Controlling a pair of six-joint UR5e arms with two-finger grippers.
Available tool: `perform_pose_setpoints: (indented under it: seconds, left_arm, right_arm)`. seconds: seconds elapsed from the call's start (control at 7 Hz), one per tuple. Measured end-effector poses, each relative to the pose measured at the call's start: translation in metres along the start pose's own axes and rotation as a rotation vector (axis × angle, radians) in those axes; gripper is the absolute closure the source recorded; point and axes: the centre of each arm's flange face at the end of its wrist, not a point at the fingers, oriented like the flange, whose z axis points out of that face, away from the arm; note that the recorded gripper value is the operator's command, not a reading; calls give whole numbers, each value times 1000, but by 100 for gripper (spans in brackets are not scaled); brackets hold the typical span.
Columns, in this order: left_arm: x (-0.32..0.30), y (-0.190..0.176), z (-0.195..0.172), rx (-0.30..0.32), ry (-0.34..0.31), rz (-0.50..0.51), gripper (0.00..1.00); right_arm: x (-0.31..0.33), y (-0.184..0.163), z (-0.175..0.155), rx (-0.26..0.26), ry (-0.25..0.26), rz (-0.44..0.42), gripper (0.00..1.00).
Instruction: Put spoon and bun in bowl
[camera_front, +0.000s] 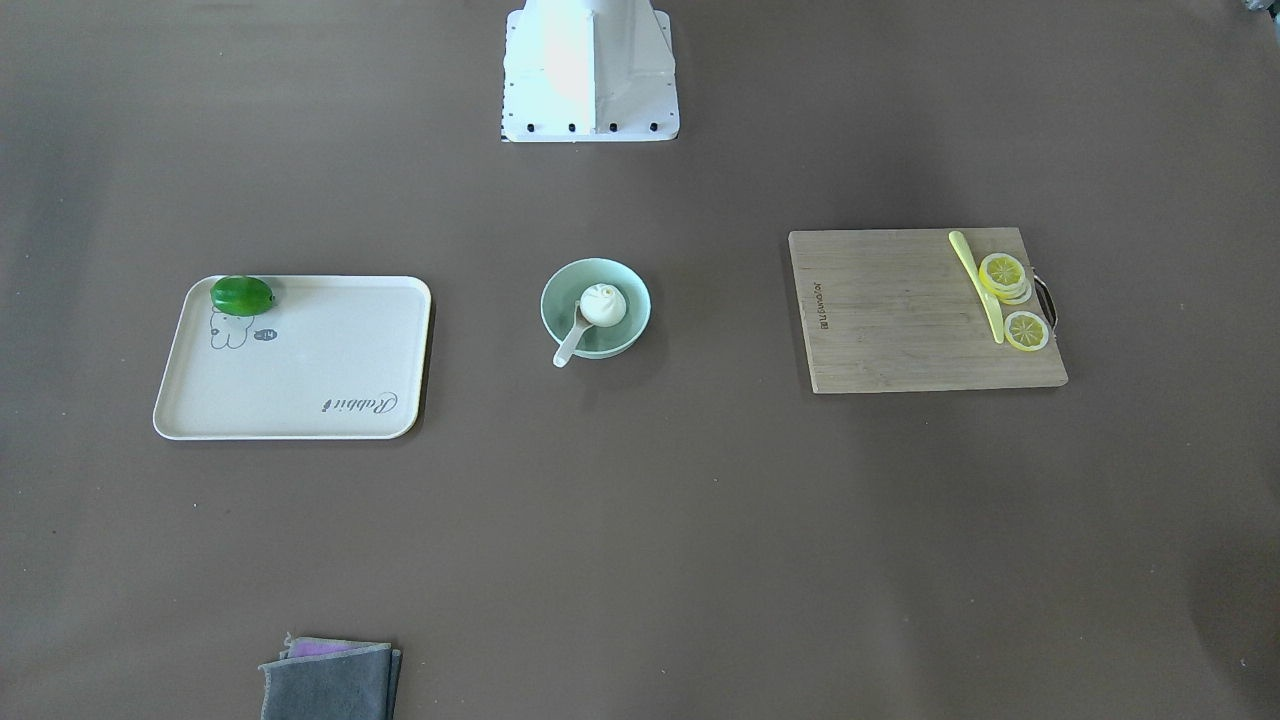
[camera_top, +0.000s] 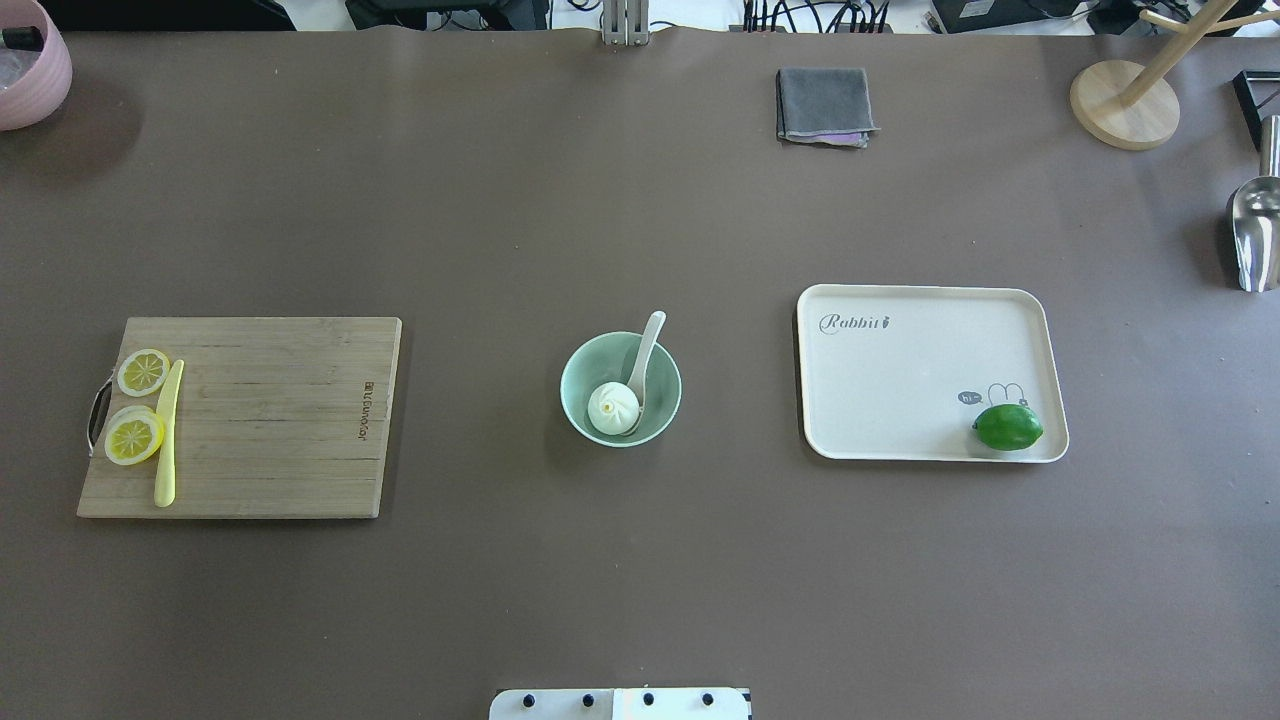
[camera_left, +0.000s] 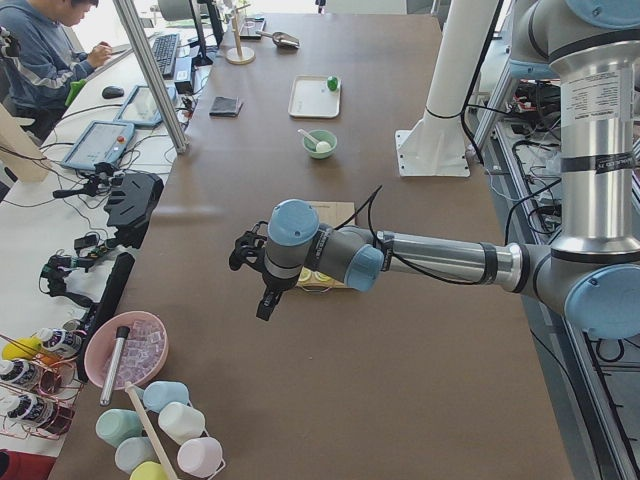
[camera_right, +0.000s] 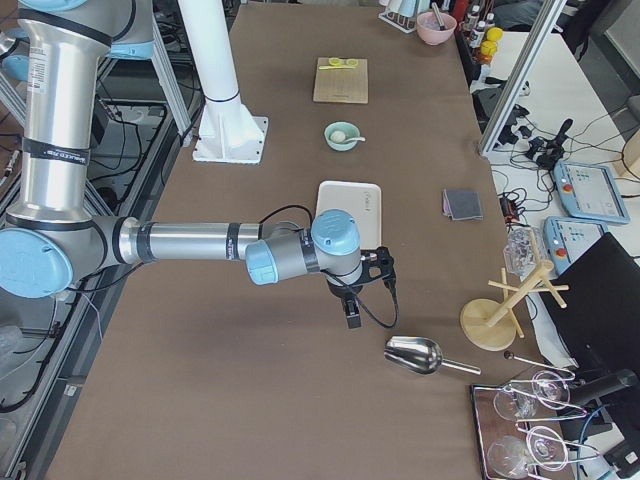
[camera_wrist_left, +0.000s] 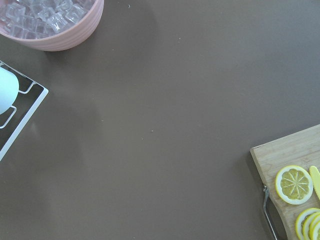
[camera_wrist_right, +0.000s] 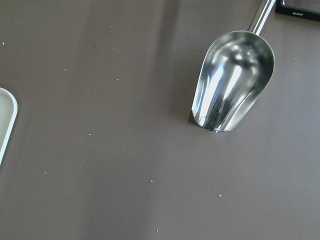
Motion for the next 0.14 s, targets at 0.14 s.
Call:
perform_pose_setpoints:
  seconds: [0.14]
  left_arm:
    - [-5, 1, -1, 2, -3, -9, 1]
  right_arm:
    - [2, 2, -3, 6, 0, 5, 0]
